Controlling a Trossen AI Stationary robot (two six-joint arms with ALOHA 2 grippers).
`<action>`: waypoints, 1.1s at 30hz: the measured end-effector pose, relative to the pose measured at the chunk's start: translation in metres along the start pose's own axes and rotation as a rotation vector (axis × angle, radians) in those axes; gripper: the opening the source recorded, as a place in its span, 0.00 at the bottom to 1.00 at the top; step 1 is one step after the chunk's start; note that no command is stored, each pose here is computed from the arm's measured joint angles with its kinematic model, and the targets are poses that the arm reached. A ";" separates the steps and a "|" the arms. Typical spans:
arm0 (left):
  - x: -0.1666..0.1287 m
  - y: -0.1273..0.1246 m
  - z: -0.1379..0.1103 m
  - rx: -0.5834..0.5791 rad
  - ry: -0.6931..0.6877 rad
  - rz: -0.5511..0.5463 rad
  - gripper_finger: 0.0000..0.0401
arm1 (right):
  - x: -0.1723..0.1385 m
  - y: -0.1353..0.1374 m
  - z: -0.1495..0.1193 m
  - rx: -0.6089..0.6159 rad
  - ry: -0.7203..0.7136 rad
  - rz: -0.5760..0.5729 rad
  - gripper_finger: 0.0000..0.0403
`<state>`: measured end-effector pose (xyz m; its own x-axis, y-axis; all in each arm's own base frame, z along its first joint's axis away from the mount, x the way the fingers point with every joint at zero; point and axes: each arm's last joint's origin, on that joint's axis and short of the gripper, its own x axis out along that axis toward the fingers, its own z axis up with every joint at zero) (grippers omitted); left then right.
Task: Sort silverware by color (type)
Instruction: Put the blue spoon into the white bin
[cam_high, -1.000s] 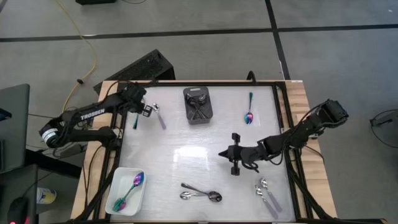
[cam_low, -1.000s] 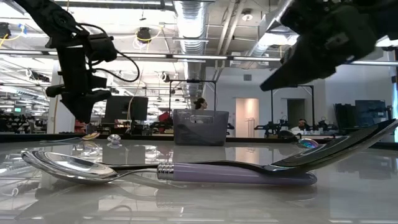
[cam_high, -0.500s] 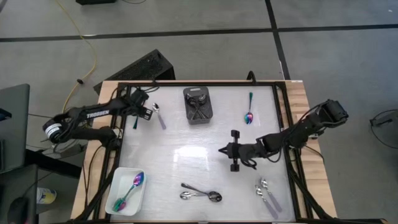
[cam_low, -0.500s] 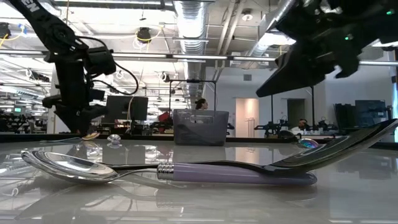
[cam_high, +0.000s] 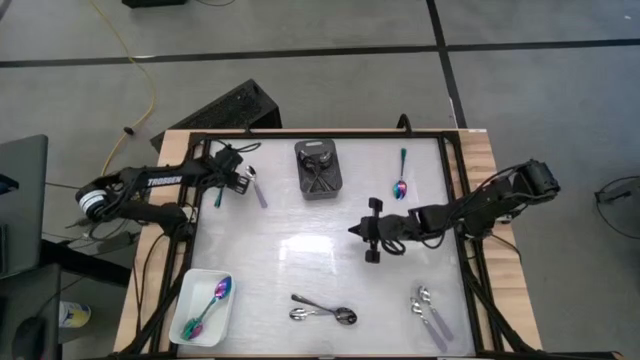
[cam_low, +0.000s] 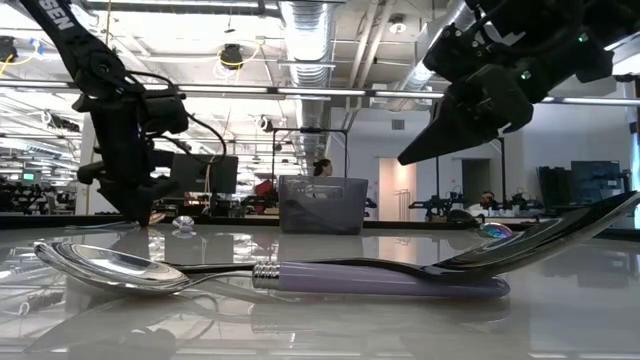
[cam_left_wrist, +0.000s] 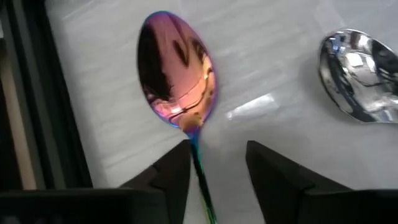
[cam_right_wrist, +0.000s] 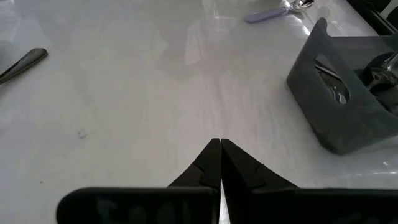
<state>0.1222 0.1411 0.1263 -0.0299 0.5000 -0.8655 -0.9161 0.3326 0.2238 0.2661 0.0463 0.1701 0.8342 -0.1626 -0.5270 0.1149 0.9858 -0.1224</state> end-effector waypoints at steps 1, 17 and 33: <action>0.000 0.000 0.000 0.002 0.004 -0.001 0.31 | 0.000 0.000 0.000 0.004 -0.001 0.000 0.08; -0.019 -0.005 0.012 0.051 -0.084 -0.105 0.01 | -0.003 0.009 0.000 0.016 -0.007 0.029 0.08; -0.123 -0.027 -0.006 0.067 -0.319 -0.884 0.01 | -0.003 0.009 0.002 0.049 -0.028 0.032 0.08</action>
<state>0.1484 0.0655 0.2241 0.7854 0.2363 -0.5721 -0.5289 0.7363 -0.4220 0.2657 0.0557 0.1722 0.8525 -0.1309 -0.5061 0.1140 0.9914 -0.0643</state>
